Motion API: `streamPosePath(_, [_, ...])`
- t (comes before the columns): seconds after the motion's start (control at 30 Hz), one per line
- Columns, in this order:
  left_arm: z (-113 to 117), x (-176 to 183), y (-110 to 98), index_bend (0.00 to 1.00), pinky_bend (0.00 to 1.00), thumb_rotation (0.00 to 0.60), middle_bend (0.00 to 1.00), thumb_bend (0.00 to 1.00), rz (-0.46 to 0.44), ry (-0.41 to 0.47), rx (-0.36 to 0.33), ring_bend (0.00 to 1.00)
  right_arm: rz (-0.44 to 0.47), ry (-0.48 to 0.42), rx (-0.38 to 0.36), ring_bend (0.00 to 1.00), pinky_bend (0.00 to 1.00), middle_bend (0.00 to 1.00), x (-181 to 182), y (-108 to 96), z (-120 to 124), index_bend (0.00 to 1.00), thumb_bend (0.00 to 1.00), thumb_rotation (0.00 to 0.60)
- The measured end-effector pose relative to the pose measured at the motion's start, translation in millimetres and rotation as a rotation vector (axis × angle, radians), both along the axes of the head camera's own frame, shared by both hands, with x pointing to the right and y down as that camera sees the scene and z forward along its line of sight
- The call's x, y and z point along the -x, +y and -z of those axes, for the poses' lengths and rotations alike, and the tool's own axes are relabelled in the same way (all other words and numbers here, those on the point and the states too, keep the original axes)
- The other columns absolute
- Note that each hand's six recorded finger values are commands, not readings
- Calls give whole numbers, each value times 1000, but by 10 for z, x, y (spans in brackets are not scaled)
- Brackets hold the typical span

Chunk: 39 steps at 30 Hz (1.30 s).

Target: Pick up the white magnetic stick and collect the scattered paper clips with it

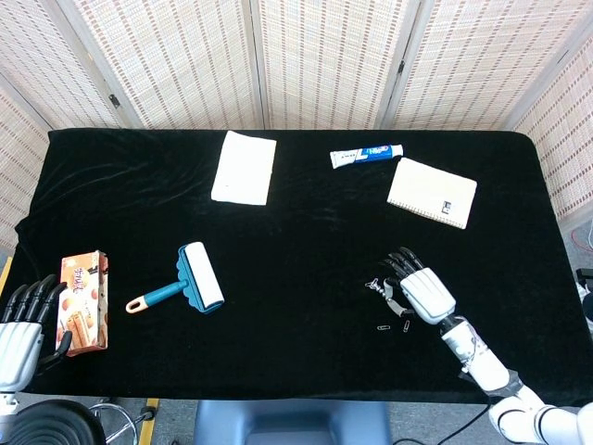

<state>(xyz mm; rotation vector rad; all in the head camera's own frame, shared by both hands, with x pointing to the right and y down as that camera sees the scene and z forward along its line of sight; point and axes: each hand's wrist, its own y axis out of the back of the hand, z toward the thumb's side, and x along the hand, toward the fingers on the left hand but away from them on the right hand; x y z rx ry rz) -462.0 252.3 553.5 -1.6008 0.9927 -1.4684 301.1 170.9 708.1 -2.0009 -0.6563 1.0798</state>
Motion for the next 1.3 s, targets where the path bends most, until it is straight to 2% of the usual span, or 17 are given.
streamPosePath(0.27, [-17, 15, -8, 0, 3, 600, 0, 487, 5, -6, 4, 16, -2, -7, 10, 94, 0, 207, 12, -28, -40, 812, 447, 600])
streamPosePath(0.53, [-29, -28, -6, 0, 3, 600, 0, 487, -11, -11, 4, 16, -13, -22, 6, 94, 0, 207, -85, -5, 45, 812, 447, 600])
streamPosePath(0.67, [-26, -48, 1, 0, 3, 600, 0, 489, -14, -13, 0, 16, -15, -62, 29, 98, 0, 211, -99, 58, 134, 812, 448, 600])
streamPosePath(0.87, [-9, -115, 40, 0, 3, 600, 0, 489, -33, -12, -9, 16, 17, -93, 23, 96, 0, 211, -135, 229, 371, 812, 448, 600])
streamPosePath(1.03, [20, -159, 79, 0, 3, 600, 0, 489, -48, -7, -20, 16, 61, -89, 36, 96, 0, 210, -173, 505, 530, 812, 447, 600])
streamPosePath(1.3, [62, -190, 120, 0, 3, 600, 0, 488, -62, 3, -31, 16, 94, -81, 40, 96, 0, 211, -153, 715, 600, 812, 447, 600])
